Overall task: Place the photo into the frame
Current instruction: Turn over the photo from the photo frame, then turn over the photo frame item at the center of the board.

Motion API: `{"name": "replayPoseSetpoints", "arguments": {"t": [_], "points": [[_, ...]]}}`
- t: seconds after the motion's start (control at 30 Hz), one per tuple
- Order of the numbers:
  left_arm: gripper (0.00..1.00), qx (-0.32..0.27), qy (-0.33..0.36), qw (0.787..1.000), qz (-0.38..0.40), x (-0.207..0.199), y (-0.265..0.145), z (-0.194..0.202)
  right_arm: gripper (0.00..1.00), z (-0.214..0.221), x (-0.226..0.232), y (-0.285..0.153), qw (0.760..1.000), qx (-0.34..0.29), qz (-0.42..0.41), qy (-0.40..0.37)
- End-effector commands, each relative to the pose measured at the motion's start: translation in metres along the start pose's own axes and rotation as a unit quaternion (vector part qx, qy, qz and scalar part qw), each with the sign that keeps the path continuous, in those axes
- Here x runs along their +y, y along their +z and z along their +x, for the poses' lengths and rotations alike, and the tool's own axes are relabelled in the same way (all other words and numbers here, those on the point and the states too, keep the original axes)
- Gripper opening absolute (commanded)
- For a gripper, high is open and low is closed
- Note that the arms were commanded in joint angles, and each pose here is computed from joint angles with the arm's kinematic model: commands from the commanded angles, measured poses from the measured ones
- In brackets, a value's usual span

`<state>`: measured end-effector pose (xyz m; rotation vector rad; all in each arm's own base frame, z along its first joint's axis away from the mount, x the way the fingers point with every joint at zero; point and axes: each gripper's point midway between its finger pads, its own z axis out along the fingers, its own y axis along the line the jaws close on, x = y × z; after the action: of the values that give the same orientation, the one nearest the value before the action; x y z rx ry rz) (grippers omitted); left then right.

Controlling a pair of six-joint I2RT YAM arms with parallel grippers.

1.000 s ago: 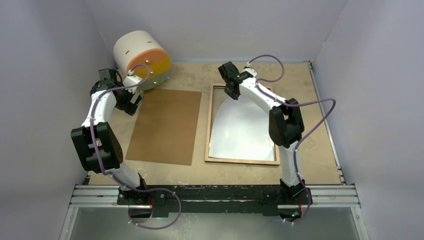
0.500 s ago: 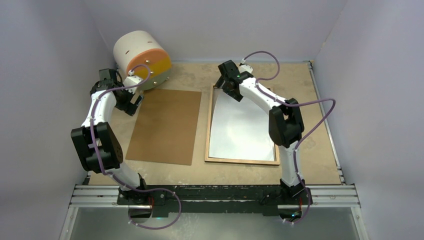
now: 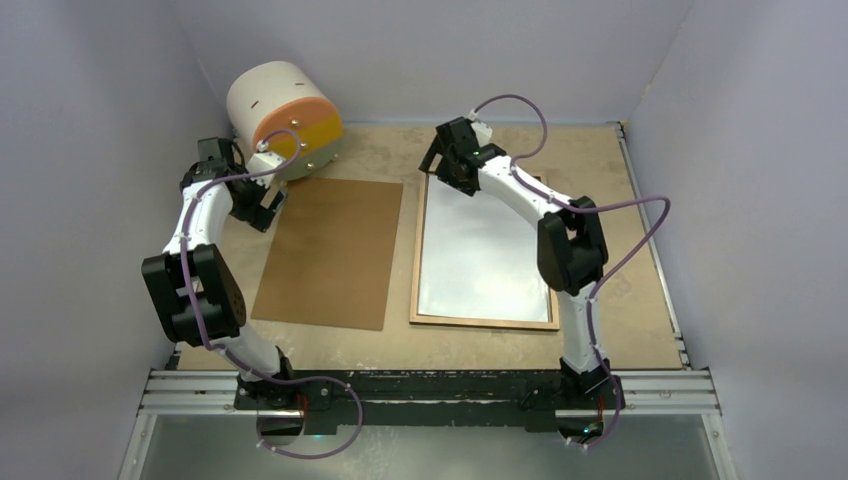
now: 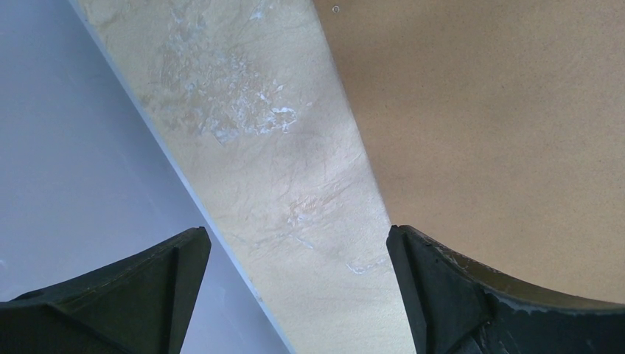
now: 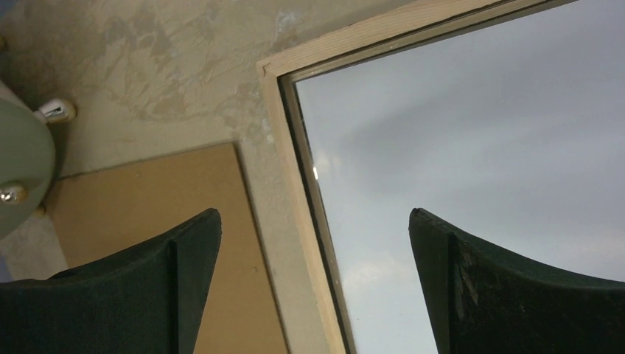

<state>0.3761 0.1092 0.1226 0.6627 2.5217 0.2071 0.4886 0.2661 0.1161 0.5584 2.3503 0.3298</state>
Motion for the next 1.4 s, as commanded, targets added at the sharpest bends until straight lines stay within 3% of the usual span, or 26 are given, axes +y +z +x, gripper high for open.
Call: {"name": "replayPoseSetpoints", "arguments": {"t": [0.0,0.17,0.37,0.57,0.73,1.0,1.2,1.37], "points": [[0.99,0.009,0.013,1.0,-0.006,0.003,0.0,0.004,0.99,0.012,0.056,-0.039,0.993,0.003,-0.11,-0.042],[0.97,0.036,0.026,0.998,-0.046,0.024,-0.001,0.024,0.99,0.088,0.099,-0.058,0.98,0.058,-0.162,-0.104],[0.96,0.068,0.034,0.992,-0.104,0.045,0.011,0.061,0.99,0.155,0.102,-0.053,0.974,0.101,-0.159,-0.127],[0.96,0.066,0.004,0.99,-0.121,0.036,0.047,0.081,0.99,0.174,0.081,-0.036,0.977,0.106,-0.13,-0.132],[0.95,0.058,-0.026,0.995,-0.076,0.013,0.071,0.084,0.99,0.187,0.059,-0.027,0.979,0.12,-0.098,-0.135],[0.94,0.085,0.008,0.996,-0.034,-0.044,0.093,0.094,0.99,0.205,0.045,-0.003,0.979,0.138,-0.074,-0.13],[0.94,0.084,0.004,0.996,0.011,-0.064,0.096,0.095,0.99,0.219,0.062,0.007,0.974,0.183,-0.109,-0.076],[0.93,0.093,0.01,0.995,0.043,-0.079,0.104,0.102,0.99,0.221,0.089,-0.006,0.956,0.229,-0.185,-0.011]]}}
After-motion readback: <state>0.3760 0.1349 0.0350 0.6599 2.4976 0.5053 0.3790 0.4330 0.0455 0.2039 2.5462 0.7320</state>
